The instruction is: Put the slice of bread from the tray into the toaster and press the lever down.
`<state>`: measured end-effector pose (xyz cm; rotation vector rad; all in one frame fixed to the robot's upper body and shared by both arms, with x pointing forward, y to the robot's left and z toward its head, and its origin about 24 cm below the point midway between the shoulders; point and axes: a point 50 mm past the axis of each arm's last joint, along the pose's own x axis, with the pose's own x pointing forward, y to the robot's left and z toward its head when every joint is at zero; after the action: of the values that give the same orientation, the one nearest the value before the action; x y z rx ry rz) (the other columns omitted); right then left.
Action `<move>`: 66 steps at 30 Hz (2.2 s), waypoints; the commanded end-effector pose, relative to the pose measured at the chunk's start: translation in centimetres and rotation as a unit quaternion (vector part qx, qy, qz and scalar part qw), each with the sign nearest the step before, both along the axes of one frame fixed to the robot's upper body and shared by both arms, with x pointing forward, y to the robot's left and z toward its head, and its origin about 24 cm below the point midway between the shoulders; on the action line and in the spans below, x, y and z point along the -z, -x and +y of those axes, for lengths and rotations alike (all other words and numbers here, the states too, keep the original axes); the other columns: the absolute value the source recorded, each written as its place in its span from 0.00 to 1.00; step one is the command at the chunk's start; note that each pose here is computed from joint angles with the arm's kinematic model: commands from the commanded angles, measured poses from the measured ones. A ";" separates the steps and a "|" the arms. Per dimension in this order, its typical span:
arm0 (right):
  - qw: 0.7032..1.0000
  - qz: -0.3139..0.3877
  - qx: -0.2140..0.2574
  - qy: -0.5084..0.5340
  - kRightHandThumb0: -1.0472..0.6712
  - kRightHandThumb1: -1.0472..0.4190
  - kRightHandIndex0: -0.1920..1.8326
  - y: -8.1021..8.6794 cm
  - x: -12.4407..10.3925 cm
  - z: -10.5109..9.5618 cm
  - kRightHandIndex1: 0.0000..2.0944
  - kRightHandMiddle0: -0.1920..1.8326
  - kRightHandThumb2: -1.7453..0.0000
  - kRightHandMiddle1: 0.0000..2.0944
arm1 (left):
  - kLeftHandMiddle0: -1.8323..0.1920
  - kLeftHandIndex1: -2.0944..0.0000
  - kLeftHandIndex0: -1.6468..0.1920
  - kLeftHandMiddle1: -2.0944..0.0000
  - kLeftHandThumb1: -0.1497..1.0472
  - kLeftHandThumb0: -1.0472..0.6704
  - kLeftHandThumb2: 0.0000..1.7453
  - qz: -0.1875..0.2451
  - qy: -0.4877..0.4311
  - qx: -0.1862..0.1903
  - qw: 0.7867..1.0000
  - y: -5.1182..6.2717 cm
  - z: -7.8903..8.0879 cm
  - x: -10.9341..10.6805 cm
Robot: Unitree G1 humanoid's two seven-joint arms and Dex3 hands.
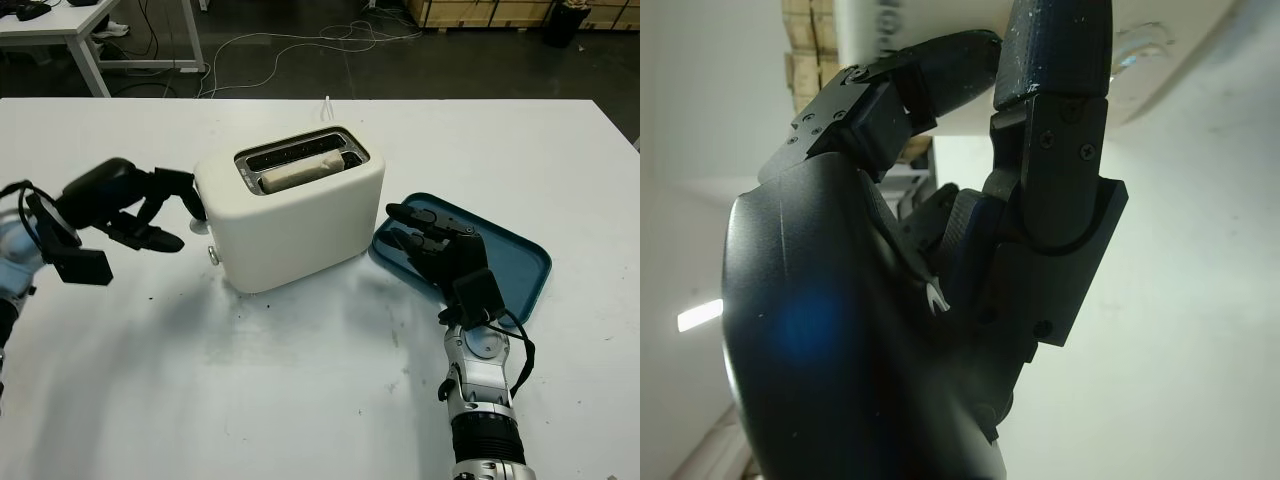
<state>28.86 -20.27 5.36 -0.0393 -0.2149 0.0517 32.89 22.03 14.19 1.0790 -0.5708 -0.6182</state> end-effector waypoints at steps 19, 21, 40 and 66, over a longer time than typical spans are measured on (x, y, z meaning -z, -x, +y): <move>1.000 0.001 0.001 -0.006 0.26 0.09 0.67 0.1 0.1 -0.2 0.04 0.62 0.96 0.00 | 0.33 0.69 0.34 0.18 0.89 0.00 0.11 0.096 0.007 -0.026 0.995 2.7 -0.7 8.3; 1.000 0.002 0.001 -0.007 0.26 0.09 0.67 0.1 0.2 -0.2 0.04 0.62 0.96 0.00 | 0.33 0.69 0.33 0.18 0.89 0.00 0.11 0.095 0.005 -0.027 0.995 2.6 -0.7 8.3; 1.000 0.002 0.003 -0.001 0.25 0.09 0.67 0.1 0.2 -0.2 0.04 0.62 0.95 0.00 | 0.32 0.53 0.46 0.17 0.89 0.00 0.20 0.039 -0.050 -0.003 0.998 0.7 -1.6 5.4; 1.000 0.012 0.002 -0.005 0.26 0.09 0.67 0.4 0.5 -0.6 0.05 0.63 0.96 0.00 | 0.30 0.84 0.21 0.40 0.89 0.00 0.12 0.188 0.059 -0.071 0.978 2.5 -8.5 14.5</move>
<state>28.75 -20.33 5.18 -0.0381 -0.2086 0.0575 33.92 18.63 7.55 0.8062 -0.4540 -0.3262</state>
